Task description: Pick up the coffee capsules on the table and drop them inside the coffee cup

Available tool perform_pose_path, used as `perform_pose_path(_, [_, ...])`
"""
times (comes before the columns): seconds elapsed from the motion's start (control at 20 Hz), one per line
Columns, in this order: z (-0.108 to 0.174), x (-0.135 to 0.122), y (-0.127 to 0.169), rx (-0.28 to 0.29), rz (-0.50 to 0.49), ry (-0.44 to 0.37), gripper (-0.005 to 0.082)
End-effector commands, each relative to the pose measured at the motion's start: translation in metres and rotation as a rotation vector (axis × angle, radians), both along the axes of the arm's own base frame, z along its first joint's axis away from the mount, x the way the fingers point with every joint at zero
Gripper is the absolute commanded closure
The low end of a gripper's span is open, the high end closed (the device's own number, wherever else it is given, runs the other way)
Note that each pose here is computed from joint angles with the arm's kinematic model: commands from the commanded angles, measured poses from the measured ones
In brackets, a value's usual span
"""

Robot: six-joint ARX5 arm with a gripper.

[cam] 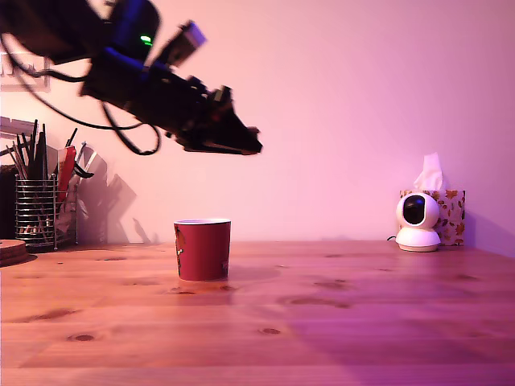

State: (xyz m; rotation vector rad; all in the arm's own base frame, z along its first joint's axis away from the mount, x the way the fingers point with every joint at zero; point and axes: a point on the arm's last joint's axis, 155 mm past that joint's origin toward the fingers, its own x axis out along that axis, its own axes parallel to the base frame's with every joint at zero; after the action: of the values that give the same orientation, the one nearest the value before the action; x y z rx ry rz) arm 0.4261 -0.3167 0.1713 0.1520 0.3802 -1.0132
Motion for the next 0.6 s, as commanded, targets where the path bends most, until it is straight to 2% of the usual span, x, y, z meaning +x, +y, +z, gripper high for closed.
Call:
perform_pose_path(0.0, [-0.031,0.003,-0.003,0.046,0.008,0.083,0.0629])
perform_pose_path(0.2, [-0.057,0.005,-0.008,0.113,0.017,0.172,0.0629])
perform_pose_path(0.55, [-0.06,0.008,-0.009,0.126,0.023,0.159,0.0629])
